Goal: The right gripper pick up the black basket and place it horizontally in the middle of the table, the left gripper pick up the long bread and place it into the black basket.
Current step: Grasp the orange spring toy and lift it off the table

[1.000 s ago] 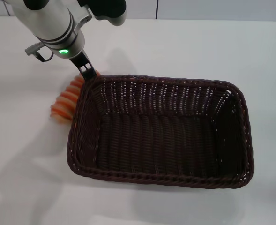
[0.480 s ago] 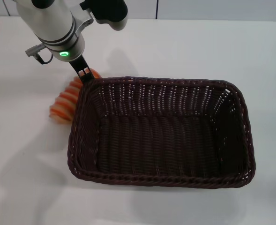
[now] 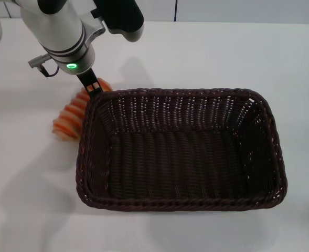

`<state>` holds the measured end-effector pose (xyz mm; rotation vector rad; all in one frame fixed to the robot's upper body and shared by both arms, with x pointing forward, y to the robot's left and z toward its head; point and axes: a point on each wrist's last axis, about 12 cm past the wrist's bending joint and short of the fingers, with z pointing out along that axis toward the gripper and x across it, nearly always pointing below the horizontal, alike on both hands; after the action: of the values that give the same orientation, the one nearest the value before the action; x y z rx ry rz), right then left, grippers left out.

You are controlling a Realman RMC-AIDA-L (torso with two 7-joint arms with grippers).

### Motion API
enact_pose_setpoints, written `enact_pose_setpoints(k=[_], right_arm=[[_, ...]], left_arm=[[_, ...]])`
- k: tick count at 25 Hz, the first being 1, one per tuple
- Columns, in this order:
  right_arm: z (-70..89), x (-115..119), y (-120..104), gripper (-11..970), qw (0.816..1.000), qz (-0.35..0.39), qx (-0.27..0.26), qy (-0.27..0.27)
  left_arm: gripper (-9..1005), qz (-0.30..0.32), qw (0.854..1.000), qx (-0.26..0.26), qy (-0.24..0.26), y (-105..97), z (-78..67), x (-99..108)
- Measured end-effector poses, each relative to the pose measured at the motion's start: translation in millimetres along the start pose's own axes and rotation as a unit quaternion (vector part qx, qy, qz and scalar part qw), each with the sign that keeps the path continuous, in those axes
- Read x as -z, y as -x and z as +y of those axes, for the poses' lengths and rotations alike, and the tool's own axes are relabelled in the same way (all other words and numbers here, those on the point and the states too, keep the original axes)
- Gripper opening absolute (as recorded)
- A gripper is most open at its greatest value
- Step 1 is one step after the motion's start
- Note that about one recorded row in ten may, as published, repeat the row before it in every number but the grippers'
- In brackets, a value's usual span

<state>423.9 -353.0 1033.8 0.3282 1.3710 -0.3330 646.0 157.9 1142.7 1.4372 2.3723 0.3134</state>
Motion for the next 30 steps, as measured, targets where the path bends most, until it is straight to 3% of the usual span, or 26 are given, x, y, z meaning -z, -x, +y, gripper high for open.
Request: enact_pose_setpoints(k=[7, 13, 20, 26, 28, 30], right_arm=[[-0.5, -1.5, 0.7, 837, 1.0, -0.002, 0.001, 0.001], [-0.8, -3.3, 0.5, 838, 1.0, 0.0, 0.003, 0.004], [-0.3, -4.1, 1.3, 837, 1.0, -0.001, 0.002, 0.006], [-1.3, -3.7, 2.0, 838, 1.0, -0.004, 0.002, 0.004], [-1.3, -3.5, 2.2, 836, 1.0, -0.004, 0.002, 0.004], [-0.8, -3.7, 2.9, 835, 1.0, -0.006, 0.001, 0.004]], left_arm=[[722, 0.014, 0.999, -0.031, 0.001, 3.6, -7.4, -2.8], [543, 0.022, 0.999, -0.039, 0.001, 4.2, -7.1, -5.4], [474, 0.012, 0.998, -0.059, 0.012, 11.0, -10.0, -1.4], [415, -0.013, 0.996, -0.088, 0.031, 20.6, -11.9, 5.0], [384, -0.078, 0.99, -0.101, 0.063, 29.6, -4.9, 22.2], [354, -0.078, 0.99, -0.101, 0.063, 29.6, -4.9, 22.2]])
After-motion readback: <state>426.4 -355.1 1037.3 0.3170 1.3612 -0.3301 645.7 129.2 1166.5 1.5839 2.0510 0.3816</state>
